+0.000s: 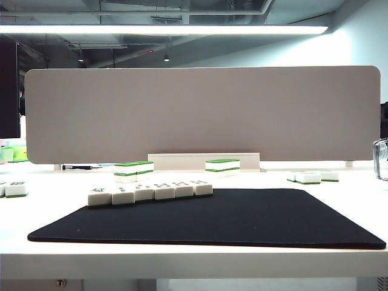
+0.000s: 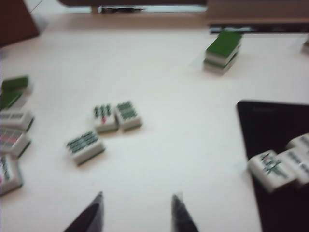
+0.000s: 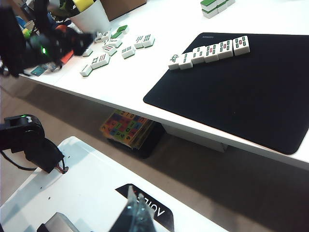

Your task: Align six mahjong tiles in a row on the table.

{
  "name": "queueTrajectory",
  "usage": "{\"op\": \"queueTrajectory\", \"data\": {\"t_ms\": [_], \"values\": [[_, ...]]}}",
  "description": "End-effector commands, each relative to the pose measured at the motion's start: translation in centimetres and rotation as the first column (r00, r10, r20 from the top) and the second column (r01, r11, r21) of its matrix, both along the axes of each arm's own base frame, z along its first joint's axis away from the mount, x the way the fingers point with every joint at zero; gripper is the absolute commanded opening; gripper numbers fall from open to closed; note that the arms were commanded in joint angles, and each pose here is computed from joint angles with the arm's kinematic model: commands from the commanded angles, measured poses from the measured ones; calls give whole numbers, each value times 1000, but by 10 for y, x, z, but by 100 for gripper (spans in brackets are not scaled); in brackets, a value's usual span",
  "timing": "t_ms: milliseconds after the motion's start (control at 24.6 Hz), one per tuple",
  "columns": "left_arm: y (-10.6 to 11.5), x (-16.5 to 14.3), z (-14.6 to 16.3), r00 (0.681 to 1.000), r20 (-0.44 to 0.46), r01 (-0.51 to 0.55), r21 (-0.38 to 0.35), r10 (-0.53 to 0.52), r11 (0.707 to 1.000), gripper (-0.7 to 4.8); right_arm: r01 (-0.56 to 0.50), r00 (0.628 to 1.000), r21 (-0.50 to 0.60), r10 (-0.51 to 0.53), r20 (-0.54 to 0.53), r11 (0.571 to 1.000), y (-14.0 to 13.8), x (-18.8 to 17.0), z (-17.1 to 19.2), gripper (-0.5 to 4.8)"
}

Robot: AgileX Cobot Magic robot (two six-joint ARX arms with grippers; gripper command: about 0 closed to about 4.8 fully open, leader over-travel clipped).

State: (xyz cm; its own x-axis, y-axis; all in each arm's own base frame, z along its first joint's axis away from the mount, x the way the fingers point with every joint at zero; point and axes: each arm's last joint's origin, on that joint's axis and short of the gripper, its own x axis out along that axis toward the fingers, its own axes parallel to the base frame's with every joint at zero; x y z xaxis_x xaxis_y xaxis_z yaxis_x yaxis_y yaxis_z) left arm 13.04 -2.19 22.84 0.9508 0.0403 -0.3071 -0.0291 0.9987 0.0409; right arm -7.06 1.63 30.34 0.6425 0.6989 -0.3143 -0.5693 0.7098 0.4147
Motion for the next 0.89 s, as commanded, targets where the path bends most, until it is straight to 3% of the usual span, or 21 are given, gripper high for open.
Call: {"op": "queueTrajectory", "data": {"t_ms": [41,203,568,893], "values": [[10,-14,-21,997,54,-62,-38,64,997,175,-3,1000,2,3,24,1000,0,-3,0,-1],[16,-23,-41,990,103,-96,-53,101,994,175,-3,1000,2,2,24,1000,0,-3,0,-1],[23,-32,-74,982,181,-36,-84,51,996,175,-2,1000,2,2,24,1000,0,-3,0,-1],[22,-35,-81,991,130,-16,-56,23,998,175,-3,1000,2,3,24,1000,0,-3,0,-1]]}}
